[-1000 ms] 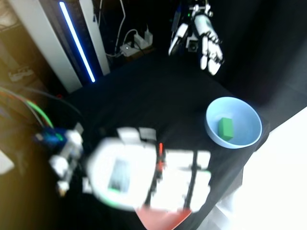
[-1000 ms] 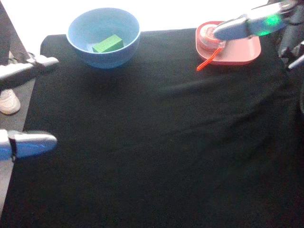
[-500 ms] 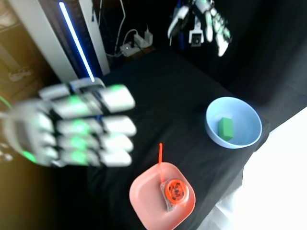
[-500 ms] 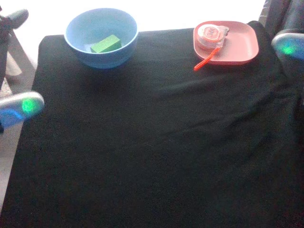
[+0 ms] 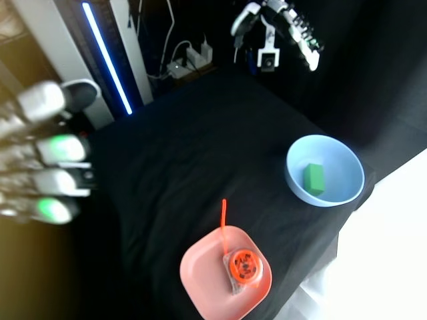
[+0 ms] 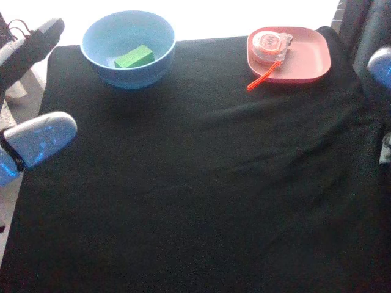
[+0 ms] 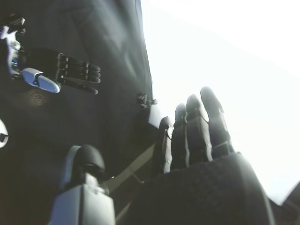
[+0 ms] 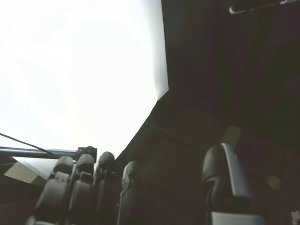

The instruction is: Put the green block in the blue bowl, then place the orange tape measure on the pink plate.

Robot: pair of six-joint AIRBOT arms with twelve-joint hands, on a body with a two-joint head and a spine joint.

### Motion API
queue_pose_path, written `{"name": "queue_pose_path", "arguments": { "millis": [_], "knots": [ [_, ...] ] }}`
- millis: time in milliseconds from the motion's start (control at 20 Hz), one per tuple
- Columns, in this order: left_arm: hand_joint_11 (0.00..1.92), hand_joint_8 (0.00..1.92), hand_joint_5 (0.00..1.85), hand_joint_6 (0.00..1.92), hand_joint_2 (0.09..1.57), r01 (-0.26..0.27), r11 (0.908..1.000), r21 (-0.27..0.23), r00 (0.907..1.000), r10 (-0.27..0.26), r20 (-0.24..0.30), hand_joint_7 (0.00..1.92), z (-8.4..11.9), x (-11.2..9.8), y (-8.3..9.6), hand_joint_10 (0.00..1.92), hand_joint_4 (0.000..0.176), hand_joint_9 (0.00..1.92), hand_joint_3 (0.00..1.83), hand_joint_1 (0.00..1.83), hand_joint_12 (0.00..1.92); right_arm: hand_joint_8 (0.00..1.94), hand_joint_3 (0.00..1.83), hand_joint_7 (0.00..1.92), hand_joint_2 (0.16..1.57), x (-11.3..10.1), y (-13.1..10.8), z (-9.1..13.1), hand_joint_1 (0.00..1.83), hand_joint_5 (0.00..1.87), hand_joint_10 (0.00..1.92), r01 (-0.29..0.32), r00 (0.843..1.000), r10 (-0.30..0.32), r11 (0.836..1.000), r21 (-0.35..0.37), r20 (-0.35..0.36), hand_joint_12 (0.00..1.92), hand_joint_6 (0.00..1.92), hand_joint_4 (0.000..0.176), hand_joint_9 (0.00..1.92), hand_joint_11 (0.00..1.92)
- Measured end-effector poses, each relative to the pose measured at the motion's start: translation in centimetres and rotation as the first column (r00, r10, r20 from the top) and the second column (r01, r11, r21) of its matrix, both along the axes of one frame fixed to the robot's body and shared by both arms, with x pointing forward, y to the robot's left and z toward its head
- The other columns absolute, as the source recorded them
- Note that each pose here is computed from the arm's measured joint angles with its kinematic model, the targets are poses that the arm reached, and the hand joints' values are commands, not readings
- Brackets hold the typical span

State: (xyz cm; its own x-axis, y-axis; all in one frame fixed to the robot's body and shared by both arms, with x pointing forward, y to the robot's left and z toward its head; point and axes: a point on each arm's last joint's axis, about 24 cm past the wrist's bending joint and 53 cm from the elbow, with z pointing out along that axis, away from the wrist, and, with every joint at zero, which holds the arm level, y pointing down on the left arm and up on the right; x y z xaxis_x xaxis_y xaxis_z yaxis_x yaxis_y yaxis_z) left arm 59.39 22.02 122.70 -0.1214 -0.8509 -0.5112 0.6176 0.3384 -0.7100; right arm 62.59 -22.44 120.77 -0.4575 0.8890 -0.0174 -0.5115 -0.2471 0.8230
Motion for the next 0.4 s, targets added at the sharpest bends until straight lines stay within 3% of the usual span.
{"name": "queue_pose_path", "arguments": {
  "millis": [50, 250, 350, 400],
  "knots": [
    [0.00, 0.00, 0.08, 0.00, 1.07, 0.001, 1.0000, 0.006, 1.0000, -0.001, -0.009, 0.14, -0.27, 0.02, -0.02, 0.00, 0.059, 0.14, 0.00, 0.29, 0.36, 0.00, 0.01, 0.21, 0.94, -0.19, 0.34, -0.40, 0.95, 0.23, 0.00, -0.010, 1.000, 0.010, 1.000, -0.003, -0.011, 0.00, 0.00, 0.079, 0.03, 0.00],
    [0.00, 0.00, 0.12, 0.00, 1.05, 0.002, 1.0000, 0.007, 0.9999, -0.002, -0.012, 0.13, -0.34, 0.05, -0.04, 0.00, 0.054, 0.11, 0.00, 0.31, 0.15, 0.00, 0.01, 0.17, 0.95, 0.09, -0.27, -0.37, 0.95, 0.20, 0.00, 0.015, 1.000, -0.015, 1.000, 0.010, -0.017, 0.00, 0.00, 0.085, 0.00, 0.00],
    [0.00, 0.00, 0.08, 0.00, 1.05, 0.002, 1.0000, 0.007, 0.9999, -0.002, -0.011, 0.12, -0.33, 0.03, -0.06, 0.00, 0.045, 0.11, 0.00, 0.33, 0.22, 0.00, 0.01, 0.16, 0.97, 0.06, -0.23, -0.36, 0.97, 0.18, 0.01, 0.013, 1.000, -0.013, 1.000, 0.010, -0.016, 0.00, 0.00, 0.065, 0.03, 0.00],
    [0.00, 0.00, 0.07, 0.00, 1.04, 0.003, 1.0000, 0.006, 0.9999, -0.003, -0.012, 0.11, -0.34, 0.03, -0.07, 0.00, 0.049, 0.10, 0.00, 0.35, 0.23, 0.00, 0.01, 0.15, 0.96, -0.01, -0.13, -0.41, 0.95, 0.15, 0.02, 0.009, 1.000, -0.009, 1.000, 0.006, -0.016, 0.00, 0.00, 0.062, 0.05, 0.00]
  ]
}}
